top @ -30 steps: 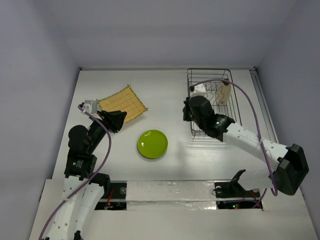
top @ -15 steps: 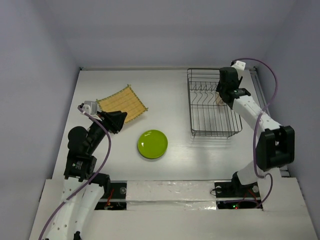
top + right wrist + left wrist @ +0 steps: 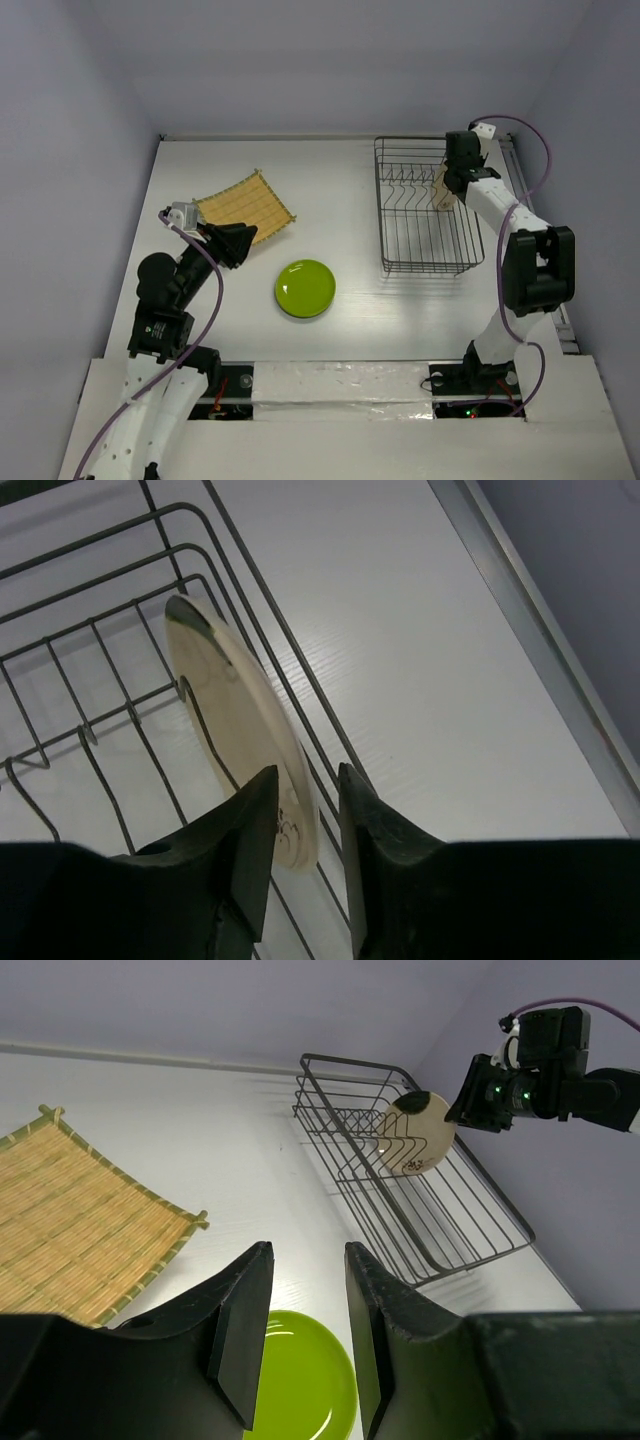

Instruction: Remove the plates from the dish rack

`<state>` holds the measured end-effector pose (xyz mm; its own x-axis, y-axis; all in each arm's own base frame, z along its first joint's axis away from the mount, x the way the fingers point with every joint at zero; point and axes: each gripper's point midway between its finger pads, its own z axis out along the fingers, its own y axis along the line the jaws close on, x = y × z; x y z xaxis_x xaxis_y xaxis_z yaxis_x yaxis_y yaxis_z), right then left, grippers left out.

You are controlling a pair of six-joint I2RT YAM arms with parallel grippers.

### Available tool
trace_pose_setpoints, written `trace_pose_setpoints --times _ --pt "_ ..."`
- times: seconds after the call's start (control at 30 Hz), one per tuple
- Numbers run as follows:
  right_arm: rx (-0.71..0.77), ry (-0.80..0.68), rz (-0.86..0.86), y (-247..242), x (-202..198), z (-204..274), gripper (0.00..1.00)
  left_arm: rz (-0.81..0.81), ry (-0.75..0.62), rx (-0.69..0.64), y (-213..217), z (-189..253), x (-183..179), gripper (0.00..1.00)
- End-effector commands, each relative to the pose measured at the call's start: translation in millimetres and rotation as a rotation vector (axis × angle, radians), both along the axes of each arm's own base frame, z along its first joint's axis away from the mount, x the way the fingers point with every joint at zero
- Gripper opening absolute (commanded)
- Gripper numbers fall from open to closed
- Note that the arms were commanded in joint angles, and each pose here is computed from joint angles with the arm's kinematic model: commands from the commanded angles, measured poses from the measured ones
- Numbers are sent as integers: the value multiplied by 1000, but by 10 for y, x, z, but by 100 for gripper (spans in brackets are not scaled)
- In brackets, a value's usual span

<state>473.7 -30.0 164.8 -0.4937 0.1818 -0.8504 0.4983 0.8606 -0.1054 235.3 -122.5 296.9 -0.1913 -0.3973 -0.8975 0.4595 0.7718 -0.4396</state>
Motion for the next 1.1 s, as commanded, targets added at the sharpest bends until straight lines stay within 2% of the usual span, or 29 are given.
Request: trace_pose_setpoints --times 0.0,0.13,0.33,0.43,0.57,0.73,0.9,1.0,1.07 --pt "-16 -39 -13 -87 160 155 35 -17 -81 -12 -25 302 -45 32" --pt "-6 -53 -3 -68 143 179 20 -17 -79 -13 -27 296 -37 32" --pt "-7 -54 21 -49 114 225 17 -15 -79 -13 -25 292 -37 32" --pt "1 -28 44 -11 138 127 0 -6 -84 -13 -7 307 -45 32" --pt "9 -67 54 -2 67 319 0 -3 -90 -12 1 317 -54 32" --pt "-22 -179 44 -24 -173 1027 0 -9 -90 -14 -10 317 -56 32" --pt "-62 -242 44 14 -412 1516 0 -3 -93 -16 2 325 -63 32" --pt "-8 -299 148 277 -530 1739 0 -1 -94 -16 4 332 -63 32" --pt "93 -327 337 770 -567 1745 0 2 -93 -16 8 325 -58 32"
